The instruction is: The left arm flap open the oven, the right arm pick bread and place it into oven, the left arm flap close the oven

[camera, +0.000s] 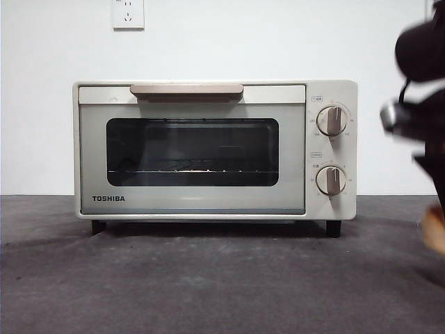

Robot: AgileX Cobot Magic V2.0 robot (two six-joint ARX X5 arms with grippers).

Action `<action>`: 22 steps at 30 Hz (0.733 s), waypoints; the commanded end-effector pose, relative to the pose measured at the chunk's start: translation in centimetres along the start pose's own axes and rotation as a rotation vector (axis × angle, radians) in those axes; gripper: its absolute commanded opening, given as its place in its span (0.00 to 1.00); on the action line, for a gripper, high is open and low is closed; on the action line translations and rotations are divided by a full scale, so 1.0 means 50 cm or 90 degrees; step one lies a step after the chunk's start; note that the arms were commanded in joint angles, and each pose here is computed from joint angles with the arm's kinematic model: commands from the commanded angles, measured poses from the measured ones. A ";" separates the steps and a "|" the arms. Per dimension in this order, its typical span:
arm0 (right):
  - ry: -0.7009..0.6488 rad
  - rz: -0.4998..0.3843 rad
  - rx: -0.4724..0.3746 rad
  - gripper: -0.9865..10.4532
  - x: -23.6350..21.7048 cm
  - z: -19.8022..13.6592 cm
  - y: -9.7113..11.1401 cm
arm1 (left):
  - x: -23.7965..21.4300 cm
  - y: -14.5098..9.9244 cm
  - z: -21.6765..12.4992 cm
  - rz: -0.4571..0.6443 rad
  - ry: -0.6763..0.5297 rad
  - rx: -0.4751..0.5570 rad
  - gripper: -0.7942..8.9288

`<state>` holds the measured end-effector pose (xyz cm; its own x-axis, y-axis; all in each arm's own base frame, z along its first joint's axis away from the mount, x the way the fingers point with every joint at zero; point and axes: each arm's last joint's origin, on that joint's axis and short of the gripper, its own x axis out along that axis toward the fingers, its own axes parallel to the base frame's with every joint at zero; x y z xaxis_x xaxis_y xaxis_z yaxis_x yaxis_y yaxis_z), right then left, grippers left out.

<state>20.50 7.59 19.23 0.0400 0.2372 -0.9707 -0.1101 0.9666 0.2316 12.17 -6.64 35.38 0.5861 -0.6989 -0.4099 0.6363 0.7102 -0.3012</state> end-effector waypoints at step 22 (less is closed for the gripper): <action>-0.400 0.250 -0.104 0.20 -0.249 -0.244 0.011 | 0.250 0.066 0.151 0.012 0.135 0.097 0.10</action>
<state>7.91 3.94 30.44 0.5191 0.6108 -0.5979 -0.3820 0.7916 0.4770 24.78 -13.12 35.81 0.4926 -0.6374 -0.5925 0.6783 0.7078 -0.1974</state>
